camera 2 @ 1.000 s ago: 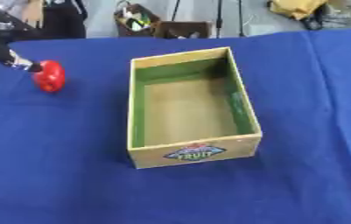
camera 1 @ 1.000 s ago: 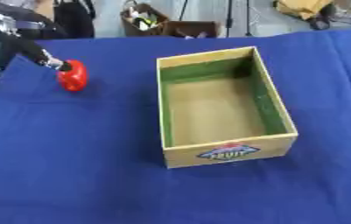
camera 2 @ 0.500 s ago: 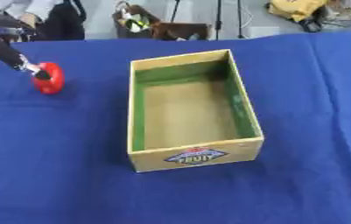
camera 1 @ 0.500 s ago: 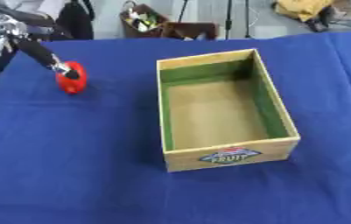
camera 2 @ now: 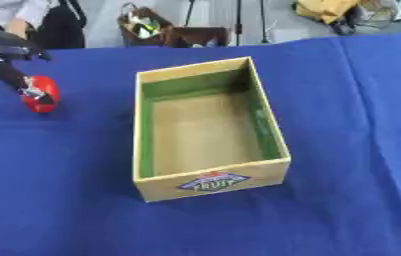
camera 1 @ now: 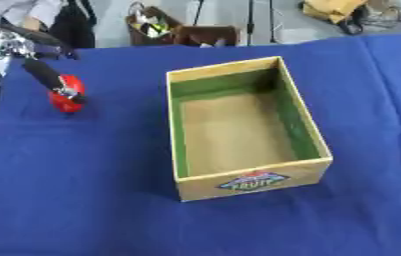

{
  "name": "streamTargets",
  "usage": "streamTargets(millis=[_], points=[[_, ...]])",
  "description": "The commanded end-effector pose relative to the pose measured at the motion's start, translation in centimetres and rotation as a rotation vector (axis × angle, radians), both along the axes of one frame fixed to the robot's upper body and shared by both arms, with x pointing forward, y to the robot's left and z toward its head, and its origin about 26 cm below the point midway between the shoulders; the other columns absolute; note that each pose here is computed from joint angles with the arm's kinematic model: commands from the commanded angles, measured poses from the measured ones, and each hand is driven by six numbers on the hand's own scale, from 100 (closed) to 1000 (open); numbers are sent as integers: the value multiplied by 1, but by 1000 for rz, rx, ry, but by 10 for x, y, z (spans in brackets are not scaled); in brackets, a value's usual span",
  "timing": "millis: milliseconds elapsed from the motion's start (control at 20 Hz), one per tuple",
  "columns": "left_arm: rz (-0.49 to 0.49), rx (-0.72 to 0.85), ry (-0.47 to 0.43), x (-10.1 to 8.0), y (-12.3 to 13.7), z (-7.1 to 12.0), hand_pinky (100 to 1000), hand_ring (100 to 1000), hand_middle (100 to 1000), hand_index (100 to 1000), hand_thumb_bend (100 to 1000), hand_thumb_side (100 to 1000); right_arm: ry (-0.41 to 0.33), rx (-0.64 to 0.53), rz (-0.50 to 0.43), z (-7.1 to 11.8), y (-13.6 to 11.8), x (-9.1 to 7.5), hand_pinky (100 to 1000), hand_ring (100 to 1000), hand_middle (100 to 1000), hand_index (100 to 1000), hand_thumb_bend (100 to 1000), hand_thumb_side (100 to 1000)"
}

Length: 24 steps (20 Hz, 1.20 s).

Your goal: Pick up objects on the table and place them in the box.

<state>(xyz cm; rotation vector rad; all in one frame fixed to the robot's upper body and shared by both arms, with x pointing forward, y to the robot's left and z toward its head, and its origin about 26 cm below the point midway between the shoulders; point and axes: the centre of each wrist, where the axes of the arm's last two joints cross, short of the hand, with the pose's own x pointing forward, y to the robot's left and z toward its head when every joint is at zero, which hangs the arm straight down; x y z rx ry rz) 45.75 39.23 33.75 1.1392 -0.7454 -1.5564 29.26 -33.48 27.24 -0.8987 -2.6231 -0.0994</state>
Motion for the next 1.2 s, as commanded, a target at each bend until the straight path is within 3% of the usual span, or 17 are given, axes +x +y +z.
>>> streamTargets(millis=[50,750,1200], points=[[45,10,-2,-6,9,17,685,880,931,1000,663,650,-30,-42,-6,12,1,-4,665,698,653,694,100,903],[131,-16,33,-6,20,11,704,899,951,1000,682,664,-29,-50,-5,13,2,-3,666,699,652,694,100,902],[174,-5,55,-5,26,5,700,888,958,1000,611,605,-31,-53,-3,14,2,-3,666,699,651,694,100,902]])
